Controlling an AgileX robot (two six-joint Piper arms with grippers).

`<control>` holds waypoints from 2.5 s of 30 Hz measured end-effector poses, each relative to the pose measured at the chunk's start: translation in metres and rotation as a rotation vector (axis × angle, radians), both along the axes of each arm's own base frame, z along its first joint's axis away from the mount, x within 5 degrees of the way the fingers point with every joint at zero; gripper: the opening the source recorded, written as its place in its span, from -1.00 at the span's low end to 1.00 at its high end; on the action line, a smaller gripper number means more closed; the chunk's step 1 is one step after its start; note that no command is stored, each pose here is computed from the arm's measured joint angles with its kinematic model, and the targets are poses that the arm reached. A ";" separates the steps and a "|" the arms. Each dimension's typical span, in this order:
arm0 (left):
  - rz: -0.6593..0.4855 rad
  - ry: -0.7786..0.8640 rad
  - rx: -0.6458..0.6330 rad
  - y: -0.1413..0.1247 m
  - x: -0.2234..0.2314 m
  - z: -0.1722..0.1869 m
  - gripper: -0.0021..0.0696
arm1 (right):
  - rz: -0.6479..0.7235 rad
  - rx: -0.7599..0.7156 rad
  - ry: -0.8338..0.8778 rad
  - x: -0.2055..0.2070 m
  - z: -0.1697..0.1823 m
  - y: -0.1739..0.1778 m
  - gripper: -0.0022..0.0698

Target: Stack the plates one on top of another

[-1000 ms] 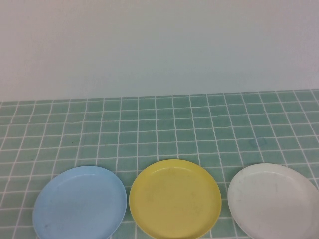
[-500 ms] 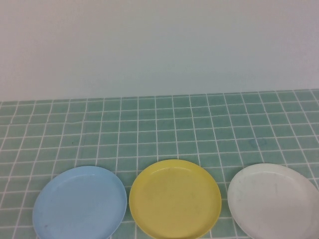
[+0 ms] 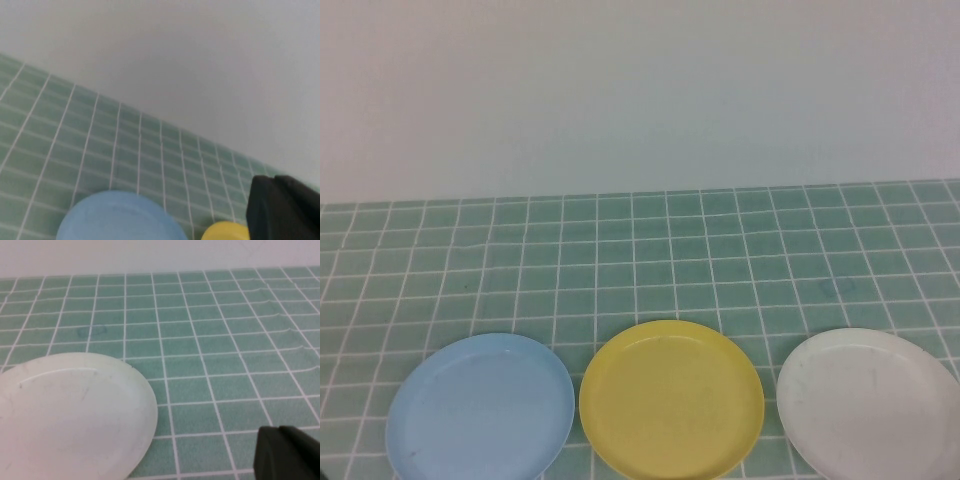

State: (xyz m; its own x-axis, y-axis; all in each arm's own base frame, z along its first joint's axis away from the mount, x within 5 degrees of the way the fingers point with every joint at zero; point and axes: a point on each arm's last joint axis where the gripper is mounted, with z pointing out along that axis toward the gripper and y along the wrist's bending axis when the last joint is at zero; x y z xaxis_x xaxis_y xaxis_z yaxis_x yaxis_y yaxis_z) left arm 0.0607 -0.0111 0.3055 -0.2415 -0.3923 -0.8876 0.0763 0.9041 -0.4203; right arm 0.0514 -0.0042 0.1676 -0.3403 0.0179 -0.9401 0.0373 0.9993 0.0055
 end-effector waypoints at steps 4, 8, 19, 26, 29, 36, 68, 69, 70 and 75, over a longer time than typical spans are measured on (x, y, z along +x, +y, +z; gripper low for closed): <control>-0.003 0.111 0.018 -0.001 0.007 0.001 -0.94 | 0.000 0.000 0.000 0.000 0.000 0.000 -0.95; -0.001 0.088 0.010 -0.001 0.008 0.002 -0.94 | 0.000 0.000 0.000 0.000 0.000 0.000 -0.95; 0.017 0.137 0.107 -0.002 0.035 -0.003 -0.94 | 0.000 0.000 0.000 0.000 0.000 0.000 -0.95; -0.005 0.328 0.221 -0.008 0.082 -0.014 -0.94 | 0.000 0.000 0.000 0.000 0.000 0.000 -0.95; -0.014 0.436 0.251 -0.010 0.102 -0.025 -0.94 | 0.000 0.000 0.000 0.000 0.000 0.000 -0.95; -0.121 0.660 0.309 -0.020 0.133 -0.058 -0.94 | 0.000 0.000 0.000 0.000 0.000 0.000 -0.95; -0.150 1.020 0.015 0.037 0.190 -0.131 -0.01 | -0.002 0.000 0.000 0.000 0.000 0.000 -0.95; -0.145 1.020 0.014 0.038 0.191 -0.133 -0.01 | -0.002 0.000 0.000 0.000 0.000 0.000 -0.95; -0.139 1.022 0.007 0.038 0.193 -0.135 -0.01 | -0.002 0.000 0.000 0.000 0.000 0.000 -0.95; -0.129 1.039 -0.023 0.038 0.198 -0.147 -0.01 | -0.002 0.000 0.000 0.000 0.000 0.000 -0.95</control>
State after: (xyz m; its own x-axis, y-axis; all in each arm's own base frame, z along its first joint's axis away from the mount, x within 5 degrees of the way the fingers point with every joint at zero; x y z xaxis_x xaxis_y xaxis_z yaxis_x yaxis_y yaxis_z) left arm 0.2586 0.0272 0.1586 -0.9223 -0.3235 -0.2115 -0.2371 0.9058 -0.3513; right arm 0.0514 -0.0043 0.1676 -0.3403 0.0186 -0.9401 0.0394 0.9992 0.0055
